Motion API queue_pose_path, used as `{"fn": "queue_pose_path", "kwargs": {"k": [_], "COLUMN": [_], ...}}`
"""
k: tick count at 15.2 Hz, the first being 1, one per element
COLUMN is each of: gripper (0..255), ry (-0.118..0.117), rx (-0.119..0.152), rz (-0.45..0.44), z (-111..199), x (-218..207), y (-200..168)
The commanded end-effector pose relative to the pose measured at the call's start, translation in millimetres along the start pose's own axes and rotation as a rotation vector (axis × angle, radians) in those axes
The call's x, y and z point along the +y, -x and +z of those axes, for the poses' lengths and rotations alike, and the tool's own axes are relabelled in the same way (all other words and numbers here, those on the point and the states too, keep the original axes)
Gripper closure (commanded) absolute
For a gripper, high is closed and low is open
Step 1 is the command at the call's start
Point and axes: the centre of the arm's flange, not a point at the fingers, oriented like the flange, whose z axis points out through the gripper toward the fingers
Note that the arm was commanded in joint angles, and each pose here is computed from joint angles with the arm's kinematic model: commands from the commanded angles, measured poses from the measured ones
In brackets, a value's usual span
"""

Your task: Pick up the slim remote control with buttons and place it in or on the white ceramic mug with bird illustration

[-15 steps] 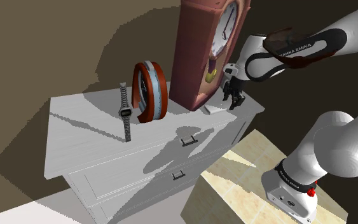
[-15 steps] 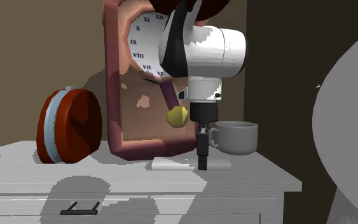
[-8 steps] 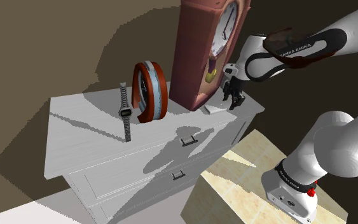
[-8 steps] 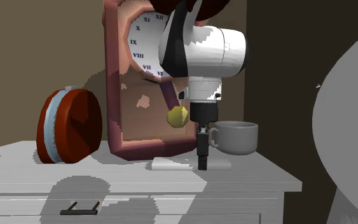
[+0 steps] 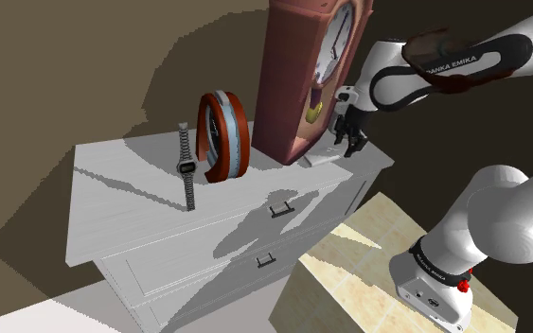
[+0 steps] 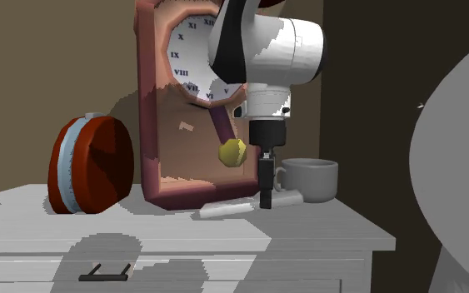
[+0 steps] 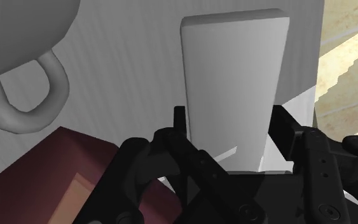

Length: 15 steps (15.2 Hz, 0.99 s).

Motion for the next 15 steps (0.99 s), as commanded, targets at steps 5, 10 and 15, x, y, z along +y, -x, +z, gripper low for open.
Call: {"fn": "queue_pose_path", "kwargs": {"k": [5, 10, 15], "gripper": [255, 255, 255], "ry": [0.001, 0.001, 0.001], "rx": [0.000, 0.000, 0.000], "rz": [0.000, 0.000, 0.000], "z": [-31.0, -57.4, -83.8], "x": [-0.6, -0.7, -0.7], "y": [-0.4, -0.7, -1.0]}}
